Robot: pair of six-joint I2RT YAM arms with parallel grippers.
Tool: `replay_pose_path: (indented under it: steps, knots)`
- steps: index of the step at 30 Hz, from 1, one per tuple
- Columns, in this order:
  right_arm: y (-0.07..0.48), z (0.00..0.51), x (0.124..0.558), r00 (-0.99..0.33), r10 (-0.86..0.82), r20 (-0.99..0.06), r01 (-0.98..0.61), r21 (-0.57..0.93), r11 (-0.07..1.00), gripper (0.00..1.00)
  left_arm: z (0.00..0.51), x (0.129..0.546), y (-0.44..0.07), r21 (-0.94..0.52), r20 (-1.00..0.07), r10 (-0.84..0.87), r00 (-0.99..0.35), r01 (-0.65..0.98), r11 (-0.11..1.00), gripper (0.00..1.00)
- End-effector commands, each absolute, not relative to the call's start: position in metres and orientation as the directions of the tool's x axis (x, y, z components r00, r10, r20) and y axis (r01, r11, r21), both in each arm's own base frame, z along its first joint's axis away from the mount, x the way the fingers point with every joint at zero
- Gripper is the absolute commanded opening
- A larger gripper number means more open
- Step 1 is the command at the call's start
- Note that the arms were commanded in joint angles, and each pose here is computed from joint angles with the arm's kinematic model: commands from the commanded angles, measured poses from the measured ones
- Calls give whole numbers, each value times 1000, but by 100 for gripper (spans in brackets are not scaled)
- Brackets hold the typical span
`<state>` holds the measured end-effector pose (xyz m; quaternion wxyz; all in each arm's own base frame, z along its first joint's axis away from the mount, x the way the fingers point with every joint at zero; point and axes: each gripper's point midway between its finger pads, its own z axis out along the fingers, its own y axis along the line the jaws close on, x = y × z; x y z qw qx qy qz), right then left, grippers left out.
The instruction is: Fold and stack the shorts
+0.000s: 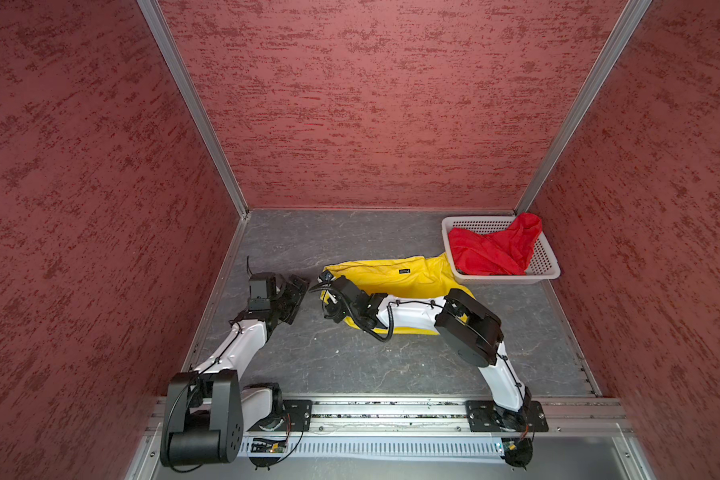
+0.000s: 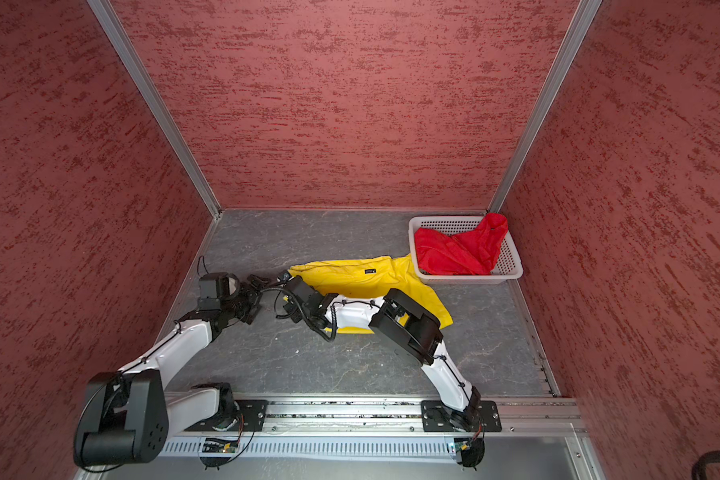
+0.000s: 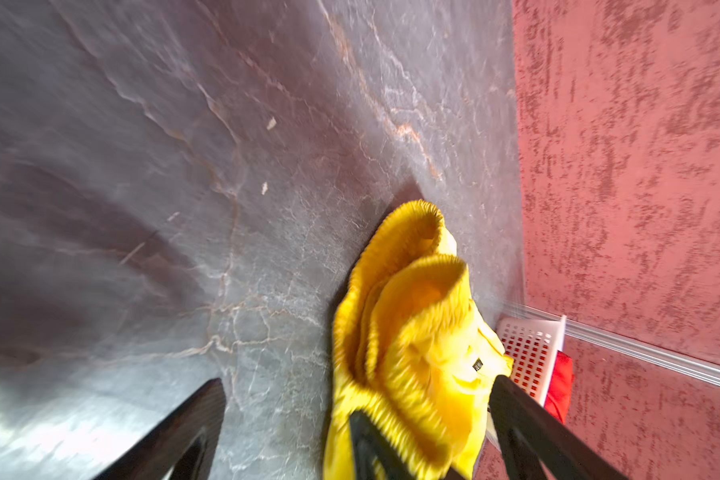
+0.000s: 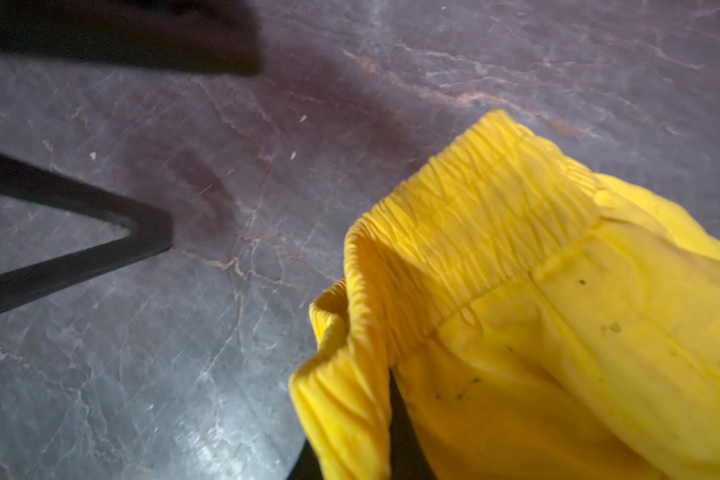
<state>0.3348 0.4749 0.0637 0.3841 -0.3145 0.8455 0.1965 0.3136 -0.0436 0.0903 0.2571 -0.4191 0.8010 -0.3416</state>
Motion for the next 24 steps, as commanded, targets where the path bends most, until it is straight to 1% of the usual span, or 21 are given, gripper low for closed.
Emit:
replay_pose_path:
  steps: [1,6,8,11,15,19,24]
  knots:
    - [475,102,347,-512,-256,-820,-662,186,726,0,94,307,-54,-791,-113,-814,-569,-444,421,100]
    - [474,117,341,-483,-225,-846,-691,210,691,0,94,318,-72,-863,-38,-795,-606,-382,332,99]
    - [474,117,340,-481,-225,-847,-694,212,688,0,94,323,-80,-895,0,-784,-621,-350,277,100]
    - [475,115,337,-485,-233,-843,-703,218,677,0,94,327,-90,-920,18,-769,-639,-312,238,100]
    - [475,112,336,-492,-236,-838,-703,223,675,0,108,334,-95,-954,-14,-770,-637,-223,202,100]
    - [474,108,336,-502,-243,-830,-699,223,680,0,113,335,-90,-966,-20,-794,-607,-192,171,100]
    - [475,105,334,-506,-247,-826,-703,229,673,0,122,344,-98,-973,-50,-778,-626,-145,179,100]
